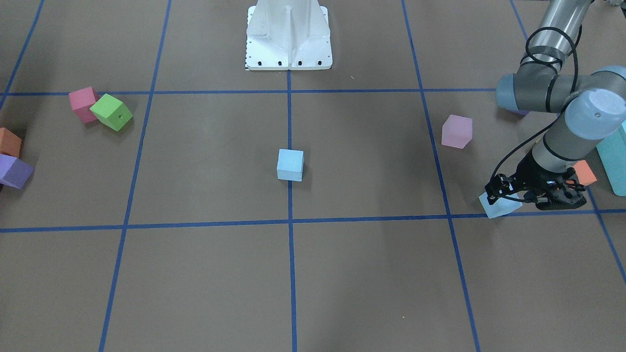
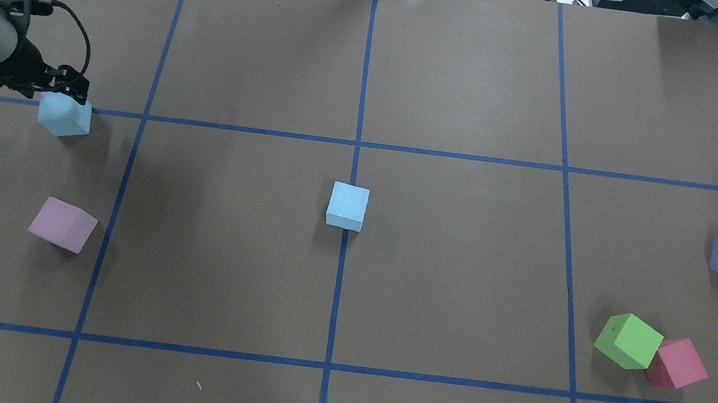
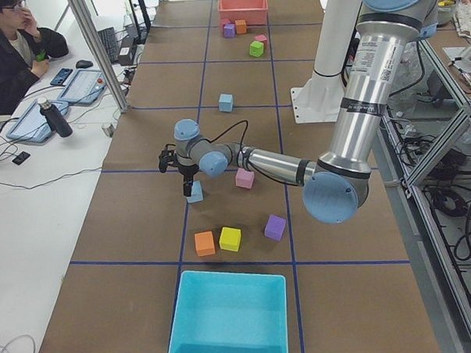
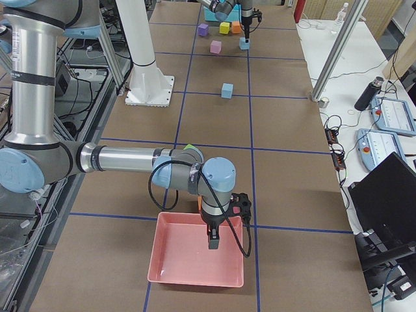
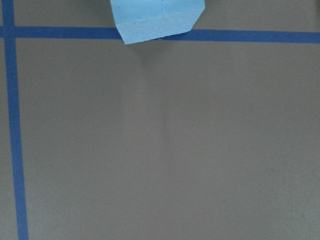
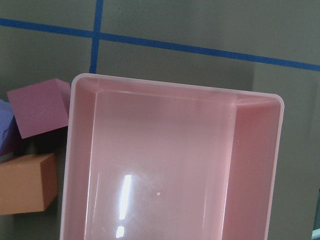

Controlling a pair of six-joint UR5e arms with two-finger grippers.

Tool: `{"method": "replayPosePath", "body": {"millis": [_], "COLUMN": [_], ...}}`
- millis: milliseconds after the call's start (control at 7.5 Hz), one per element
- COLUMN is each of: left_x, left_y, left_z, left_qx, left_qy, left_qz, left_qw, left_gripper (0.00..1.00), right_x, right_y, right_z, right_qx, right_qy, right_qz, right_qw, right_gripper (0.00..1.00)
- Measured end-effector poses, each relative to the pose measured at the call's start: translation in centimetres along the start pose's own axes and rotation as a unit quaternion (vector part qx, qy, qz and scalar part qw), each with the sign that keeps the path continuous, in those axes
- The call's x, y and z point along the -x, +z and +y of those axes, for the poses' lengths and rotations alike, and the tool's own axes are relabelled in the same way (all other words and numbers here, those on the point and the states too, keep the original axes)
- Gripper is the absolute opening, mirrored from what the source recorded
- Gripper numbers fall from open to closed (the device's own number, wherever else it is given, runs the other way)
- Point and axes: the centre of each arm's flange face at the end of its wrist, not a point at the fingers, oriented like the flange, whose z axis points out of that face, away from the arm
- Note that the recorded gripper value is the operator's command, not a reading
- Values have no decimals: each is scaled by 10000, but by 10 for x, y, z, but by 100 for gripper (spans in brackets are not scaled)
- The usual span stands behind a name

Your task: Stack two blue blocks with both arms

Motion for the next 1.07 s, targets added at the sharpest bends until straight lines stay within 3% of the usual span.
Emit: {"method": "replayPosePath", "body": {"millis": [267, 400, 533, 667, 800, 933, 1067], "left_x": [-4, -6, -6, -6, -7, -9, -15], "left_y": [14, 22, 30, 36, 38, 38, 32], "left_z": [7, 10, 14, 16, 17, 17, 17], "left_qx": [113, 147, 162, 179, 186, 177, 134], "left_qy": [47, 72, 96, 116, 136, 169, 221], "left_qz": [-35, -90, -168, -217, -235, -225, -159], "left_qw": [9999, 9998, 9997, 9995, 9995, 9994, 9995], "left_gripper": [97, 91, 72, 40, 16, 1, 0], "right_x": [0, 0, 0, 0, 0, 0, 0], "right_y": [0, 1, 0, 0, 0, -1, -1], "right_z": [0, 0, 0, 0, 0, -1, -1], "right_qx": [5, 5, 4, 1, -5, -11, -12], "right_qy": [12, 14, 13, 10, 6, 3, 2], "right_qz": [-8, -10, -11, -10, -9, -7, -7], "right_qw": [10000, 10000, 10000, 10000, 10000, 10000, 10000], "right_gripper": [100, 100, 100, 100, 100, 100, 100]}}
